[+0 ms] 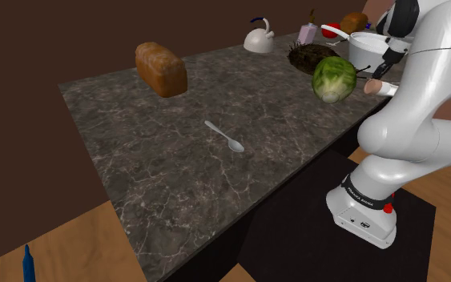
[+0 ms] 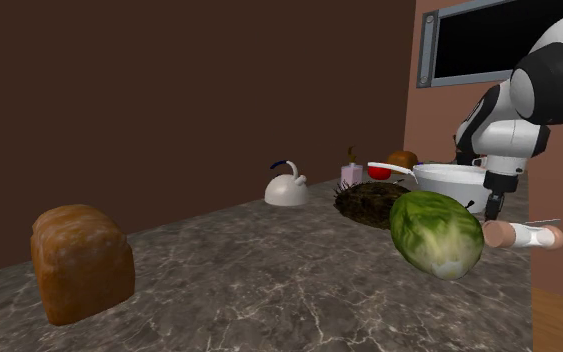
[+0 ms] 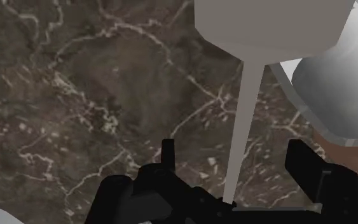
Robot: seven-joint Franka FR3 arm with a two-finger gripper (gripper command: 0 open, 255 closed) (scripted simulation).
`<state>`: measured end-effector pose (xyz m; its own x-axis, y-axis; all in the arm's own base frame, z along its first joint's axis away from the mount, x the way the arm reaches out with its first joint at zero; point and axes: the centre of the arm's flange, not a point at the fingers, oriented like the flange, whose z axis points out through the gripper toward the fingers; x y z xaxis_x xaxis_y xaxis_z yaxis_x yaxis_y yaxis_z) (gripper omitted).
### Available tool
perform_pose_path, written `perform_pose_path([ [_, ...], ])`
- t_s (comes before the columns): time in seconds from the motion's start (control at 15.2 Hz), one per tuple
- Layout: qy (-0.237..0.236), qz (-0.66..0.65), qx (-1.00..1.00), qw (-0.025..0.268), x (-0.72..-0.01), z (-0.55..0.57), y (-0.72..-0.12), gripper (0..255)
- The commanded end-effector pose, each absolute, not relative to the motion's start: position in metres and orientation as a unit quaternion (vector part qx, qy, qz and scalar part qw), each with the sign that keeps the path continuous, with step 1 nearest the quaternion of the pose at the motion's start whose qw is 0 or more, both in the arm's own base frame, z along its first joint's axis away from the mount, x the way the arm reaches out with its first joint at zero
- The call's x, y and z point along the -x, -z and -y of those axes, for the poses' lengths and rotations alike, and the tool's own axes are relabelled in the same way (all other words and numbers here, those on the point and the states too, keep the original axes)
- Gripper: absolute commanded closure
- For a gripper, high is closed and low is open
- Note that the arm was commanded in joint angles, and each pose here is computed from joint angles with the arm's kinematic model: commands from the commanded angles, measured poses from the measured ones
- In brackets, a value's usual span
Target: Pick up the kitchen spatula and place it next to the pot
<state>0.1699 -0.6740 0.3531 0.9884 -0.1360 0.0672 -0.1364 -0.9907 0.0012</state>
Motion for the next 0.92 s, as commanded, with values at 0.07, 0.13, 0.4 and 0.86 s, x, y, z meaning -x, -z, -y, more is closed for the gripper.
perform_pose_path([
  [0.07, -0.033, 0.068, -0.997, 0.002, -0.170, 0.673, -0.352, 0],
  [0.13, -0.033, 0.068, -0.997, 0.002, -0.171, 0.674, -0.350, 0],
  [0.4, -0.033, 0.068, -0.997, 0.002, -0.167, 0.674, -0.400, 0],
  [0.86, -0.033, 0.068, -0.997, 0.002, -0.167, 0.674, -0.400, 0],
])
